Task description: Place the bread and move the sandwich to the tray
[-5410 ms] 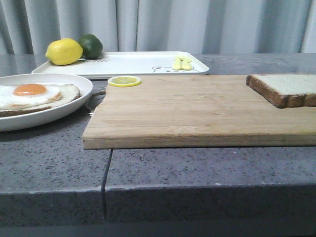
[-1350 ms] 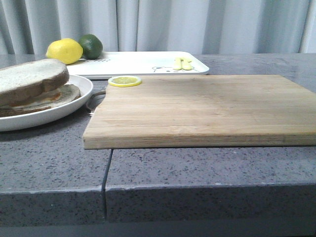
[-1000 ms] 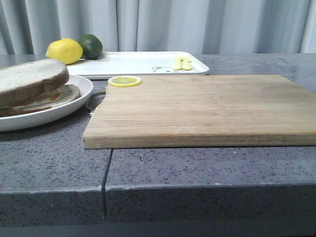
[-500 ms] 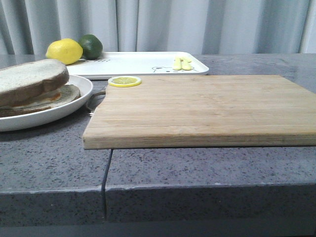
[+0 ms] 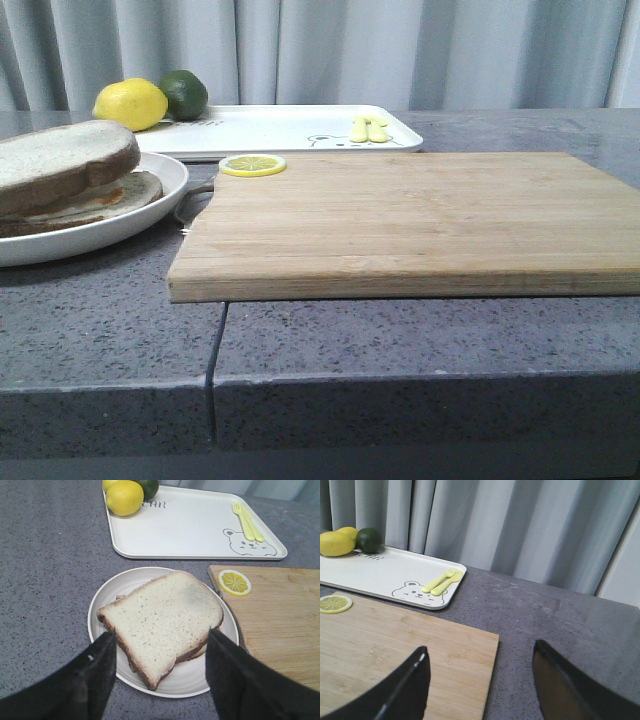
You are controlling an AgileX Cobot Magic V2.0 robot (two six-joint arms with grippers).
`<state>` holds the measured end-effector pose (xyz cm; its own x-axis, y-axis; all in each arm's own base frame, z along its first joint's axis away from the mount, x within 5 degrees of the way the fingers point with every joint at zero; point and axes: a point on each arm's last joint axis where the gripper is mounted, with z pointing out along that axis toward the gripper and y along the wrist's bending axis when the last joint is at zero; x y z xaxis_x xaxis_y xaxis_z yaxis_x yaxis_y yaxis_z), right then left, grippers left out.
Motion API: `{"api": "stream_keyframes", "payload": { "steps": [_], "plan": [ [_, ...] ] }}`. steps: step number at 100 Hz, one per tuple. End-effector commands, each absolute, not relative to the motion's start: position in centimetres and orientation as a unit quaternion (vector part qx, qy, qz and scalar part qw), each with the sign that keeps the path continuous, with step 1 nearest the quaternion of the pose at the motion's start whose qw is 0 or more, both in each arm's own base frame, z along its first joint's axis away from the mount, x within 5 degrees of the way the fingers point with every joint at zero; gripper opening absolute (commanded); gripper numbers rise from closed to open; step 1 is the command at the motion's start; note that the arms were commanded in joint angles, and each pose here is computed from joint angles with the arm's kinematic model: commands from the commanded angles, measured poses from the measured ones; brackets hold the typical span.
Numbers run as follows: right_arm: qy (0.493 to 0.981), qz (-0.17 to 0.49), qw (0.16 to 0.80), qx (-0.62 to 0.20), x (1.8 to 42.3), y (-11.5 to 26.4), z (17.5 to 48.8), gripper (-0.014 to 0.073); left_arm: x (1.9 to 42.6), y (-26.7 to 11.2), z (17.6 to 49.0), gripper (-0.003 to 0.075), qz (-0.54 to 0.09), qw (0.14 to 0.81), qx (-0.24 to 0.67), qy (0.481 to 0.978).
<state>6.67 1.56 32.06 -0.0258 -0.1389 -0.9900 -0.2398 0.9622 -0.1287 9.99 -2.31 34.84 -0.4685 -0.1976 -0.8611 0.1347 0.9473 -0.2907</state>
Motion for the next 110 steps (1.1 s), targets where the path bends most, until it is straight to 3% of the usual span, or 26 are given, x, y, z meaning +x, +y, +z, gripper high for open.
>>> {"api": "stream_keyframes", "payload": {
  "steps": [1,110],
  "plan": [
    [0.683,0.031,0.718,-0.129,6.57,1.49,33.42,0.0459,10.34,-2.26,36.42,0.0366,-0.171,0.552,-0.029,0.815],
    [0.679,0.032,0.722,-0.128,6.56,1.49,33.51,0.0459,10.35,-2.25,36.44,0.0366,-0.170,0.553,-0.029,0.815]
  ]
}}
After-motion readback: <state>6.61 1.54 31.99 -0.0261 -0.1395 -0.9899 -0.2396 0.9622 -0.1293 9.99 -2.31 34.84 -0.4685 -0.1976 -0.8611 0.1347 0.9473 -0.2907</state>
